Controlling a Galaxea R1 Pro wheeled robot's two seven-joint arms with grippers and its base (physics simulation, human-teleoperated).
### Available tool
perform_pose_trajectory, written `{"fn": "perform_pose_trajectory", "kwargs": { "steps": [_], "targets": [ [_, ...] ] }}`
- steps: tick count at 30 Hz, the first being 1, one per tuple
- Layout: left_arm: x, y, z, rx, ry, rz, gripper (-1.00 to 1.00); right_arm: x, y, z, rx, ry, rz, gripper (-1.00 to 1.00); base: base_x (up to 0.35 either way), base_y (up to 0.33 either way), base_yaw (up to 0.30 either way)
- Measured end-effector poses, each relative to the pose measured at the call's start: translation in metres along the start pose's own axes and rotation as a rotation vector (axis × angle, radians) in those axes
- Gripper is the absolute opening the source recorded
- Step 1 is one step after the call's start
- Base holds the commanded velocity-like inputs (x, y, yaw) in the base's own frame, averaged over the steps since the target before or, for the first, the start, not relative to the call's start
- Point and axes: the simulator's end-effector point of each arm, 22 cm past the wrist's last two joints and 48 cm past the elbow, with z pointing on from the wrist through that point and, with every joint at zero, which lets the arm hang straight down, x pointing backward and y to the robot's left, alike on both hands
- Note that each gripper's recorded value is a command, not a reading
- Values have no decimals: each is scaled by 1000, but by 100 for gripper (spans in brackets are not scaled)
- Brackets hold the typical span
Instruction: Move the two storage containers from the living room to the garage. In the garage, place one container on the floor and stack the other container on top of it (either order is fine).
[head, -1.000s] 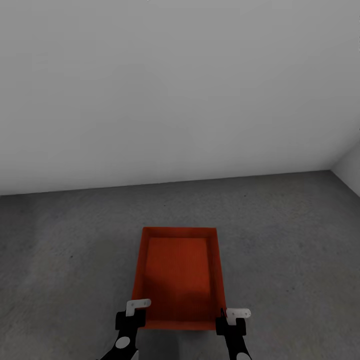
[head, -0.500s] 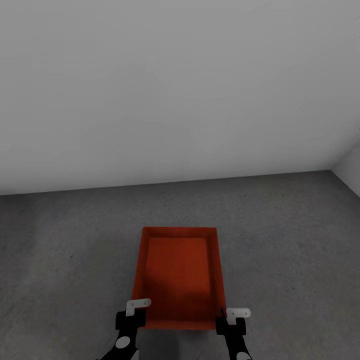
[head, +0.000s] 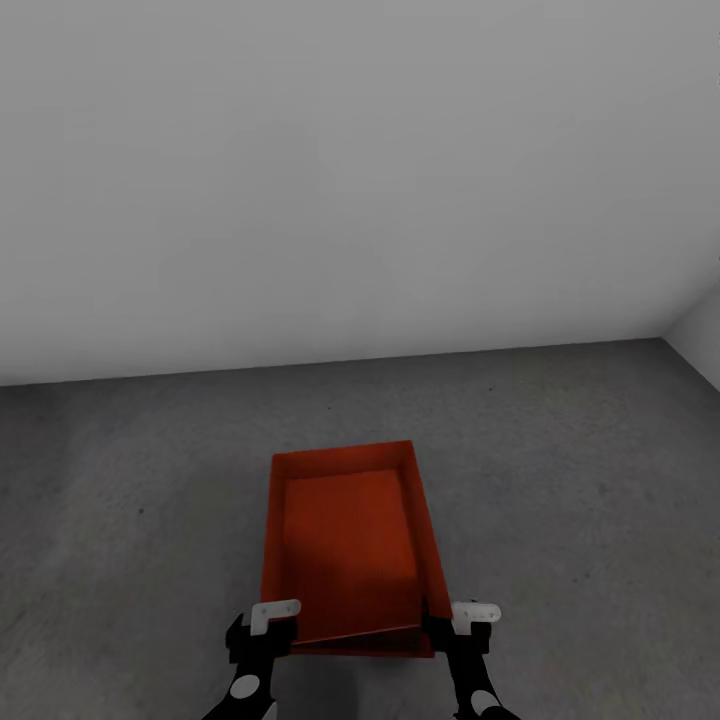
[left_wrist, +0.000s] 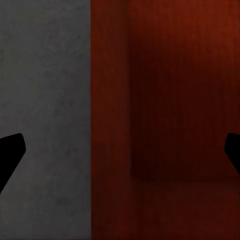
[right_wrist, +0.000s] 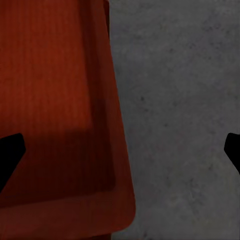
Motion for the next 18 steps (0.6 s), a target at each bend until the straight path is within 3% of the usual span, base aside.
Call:
{"fn": "perform_pose_trajectory", "kwargs": {
  "steps": [18],
  "targets": [
    [0,0,0,0,1,-2,100,0,0,0,6,2,8,100,0,0,0]
  ]
}}
